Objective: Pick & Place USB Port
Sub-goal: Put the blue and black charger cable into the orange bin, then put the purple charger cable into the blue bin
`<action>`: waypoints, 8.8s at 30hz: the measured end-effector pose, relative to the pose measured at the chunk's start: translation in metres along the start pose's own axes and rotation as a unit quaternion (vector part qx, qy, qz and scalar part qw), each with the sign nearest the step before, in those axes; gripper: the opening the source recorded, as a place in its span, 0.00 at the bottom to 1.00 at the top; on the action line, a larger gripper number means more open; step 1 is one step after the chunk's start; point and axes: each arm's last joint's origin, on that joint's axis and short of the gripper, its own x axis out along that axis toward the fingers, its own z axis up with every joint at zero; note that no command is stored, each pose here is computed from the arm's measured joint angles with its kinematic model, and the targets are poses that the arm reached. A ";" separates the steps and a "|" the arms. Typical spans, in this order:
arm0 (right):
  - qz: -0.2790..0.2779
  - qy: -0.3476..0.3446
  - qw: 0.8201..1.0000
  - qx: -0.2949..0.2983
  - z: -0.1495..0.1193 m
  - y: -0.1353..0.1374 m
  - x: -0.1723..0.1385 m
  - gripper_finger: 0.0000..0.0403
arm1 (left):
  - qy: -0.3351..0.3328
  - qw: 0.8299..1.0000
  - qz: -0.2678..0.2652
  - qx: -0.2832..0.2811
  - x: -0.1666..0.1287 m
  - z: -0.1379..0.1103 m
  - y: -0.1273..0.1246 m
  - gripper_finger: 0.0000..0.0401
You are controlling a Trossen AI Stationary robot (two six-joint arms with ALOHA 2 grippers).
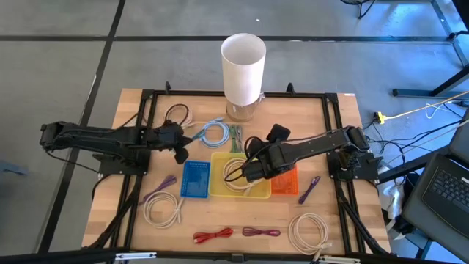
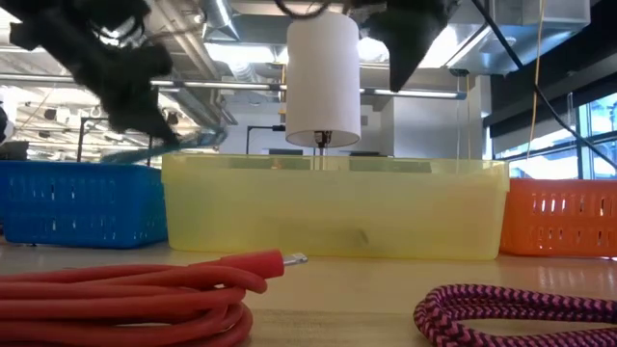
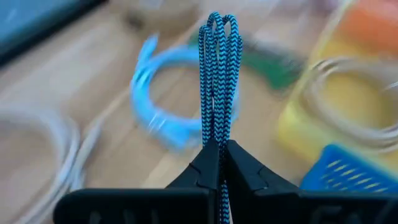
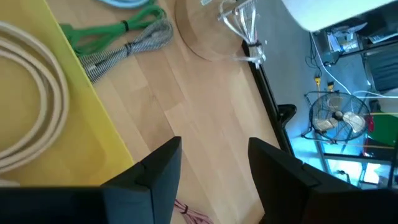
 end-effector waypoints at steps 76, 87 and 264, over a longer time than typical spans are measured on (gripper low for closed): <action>0.326 -0.559 0.745 0.164 -0.093 -0.060 -0.015 0.47 | -0.351 0.853 -0.340 0.184 0.060 0.130 -0.085 0.01; 0.326 -0.566 0.743 0.146 -0.086 -0.057 -0.017 0.47 | -0.354 0.839 -0.363 0.197 0.085 0.155 -0.105 0.01; 0.233 -0.316 0.847 0.358 -0.137 -0.032 -0.034 0.38 | 0.245 0.969 0.005 -0.006 -0.007 -0.010 -0.024 0.46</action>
